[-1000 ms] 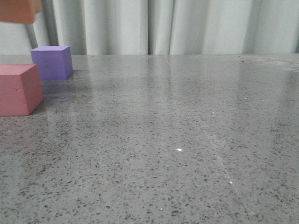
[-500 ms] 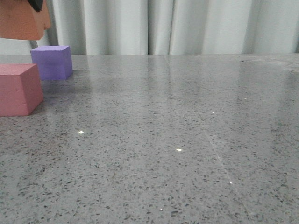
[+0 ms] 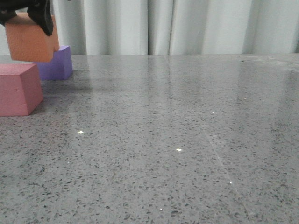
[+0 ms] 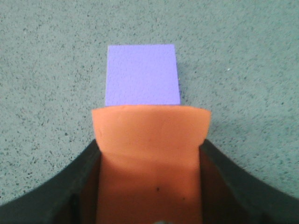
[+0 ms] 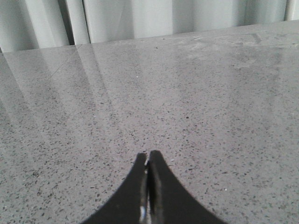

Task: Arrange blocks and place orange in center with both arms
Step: 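Lift the orange cube with the left gripper toward the pink and purple cubes, then lower the orange cube between the pink and purple cubes and open the left gripper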

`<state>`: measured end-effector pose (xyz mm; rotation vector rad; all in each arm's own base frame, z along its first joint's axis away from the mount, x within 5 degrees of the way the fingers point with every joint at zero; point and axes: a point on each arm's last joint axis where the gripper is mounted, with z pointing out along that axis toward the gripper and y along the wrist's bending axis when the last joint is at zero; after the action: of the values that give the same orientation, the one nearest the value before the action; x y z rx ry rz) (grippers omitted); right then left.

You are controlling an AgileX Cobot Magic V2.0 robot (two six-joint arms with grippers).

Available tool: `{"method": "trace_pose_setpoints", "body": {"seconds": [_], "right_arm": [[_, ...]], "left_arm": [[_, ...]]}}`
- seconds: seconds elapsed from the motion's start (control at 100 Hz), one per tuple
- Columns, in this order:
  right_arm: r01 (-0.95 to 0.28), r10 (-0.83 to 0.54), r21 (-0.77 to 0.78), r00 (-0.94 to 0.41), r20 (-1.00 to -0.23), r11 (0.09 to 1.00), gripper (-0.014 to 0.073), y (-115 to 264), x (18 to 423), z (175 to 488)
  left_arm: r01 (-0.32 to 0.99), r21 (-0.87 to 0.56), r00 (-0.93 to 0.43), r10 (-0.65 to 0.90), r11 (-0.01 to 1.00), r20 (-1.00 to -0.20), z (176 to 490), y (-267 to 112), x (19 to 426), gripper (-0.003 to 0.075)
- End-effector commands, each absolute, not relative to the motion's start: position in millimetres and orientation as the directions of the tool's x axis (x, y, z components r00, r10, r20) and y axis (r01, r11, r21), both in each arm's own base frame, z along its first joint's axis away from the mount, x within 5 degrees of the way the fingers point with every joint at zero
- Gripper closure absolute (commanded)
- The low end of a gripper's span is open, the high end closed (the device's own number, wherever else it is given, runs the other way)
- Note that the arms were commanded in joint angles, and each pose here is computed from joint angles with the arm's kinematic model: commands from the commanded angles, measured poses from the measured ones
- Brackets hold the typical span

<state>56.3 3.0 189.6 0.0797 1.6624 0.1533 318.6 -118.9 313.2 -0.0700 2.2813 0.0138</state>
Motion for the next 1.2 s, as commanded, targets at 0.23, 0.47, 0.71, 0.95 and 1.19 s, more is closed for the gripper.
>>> {"method": "trace_pose_setpoints", "body": {"seconds": [0.23, 0.47, 0.71, 0.95, 1.19], "right_arm": [[-0.048, 0.141, 0.14, 0.024, -0.99, 0.989, 0.0662, 2.4, 54.5, 203.5], [-0.048, 0.141, 0.14, 0.024, -0.99, 0.989, 0.0662, 2.4, 54.5, 203.5], [-0.048, 0.141, 0.14, 0.024, -0.99, 0.989, 0.0662, 2.4, 54.5, 203.5], [-0.048, 0.141, 0.14, 0.024, -0.99, 0.989, 0.0662, 2.4, 54.5, 203.5], [-0.048, 0.141, 0.14, 0.024, -0.99, 0.989, 0.0662, 2.4, 54.5, 203.5]], "left_arm": [[-0.022, -0.025, -0.615, -0.033, 0.999, -0.787, 313.5, -112.5, 324.7, 0.0635], [-0.006, -0.04, -0.624, -0.035, 0.999, -0.781, 304.3, -117.0, 329.7, 0.0635], [-0.02, -0.04, -0.667, -0.043, 0.999, -0.744, 286.7, -120.2, 336.6, 0.0635], [-0.034, -0.063, -0.689, -0.069, 0.997, -0.721, 279.2, -122.6, 338.4, 0.0635], [-0.023, -0.049, -0.691, -0.051, 0.999, -0.721, 279.0, -122.4, 338.3, 0.0594]]}}
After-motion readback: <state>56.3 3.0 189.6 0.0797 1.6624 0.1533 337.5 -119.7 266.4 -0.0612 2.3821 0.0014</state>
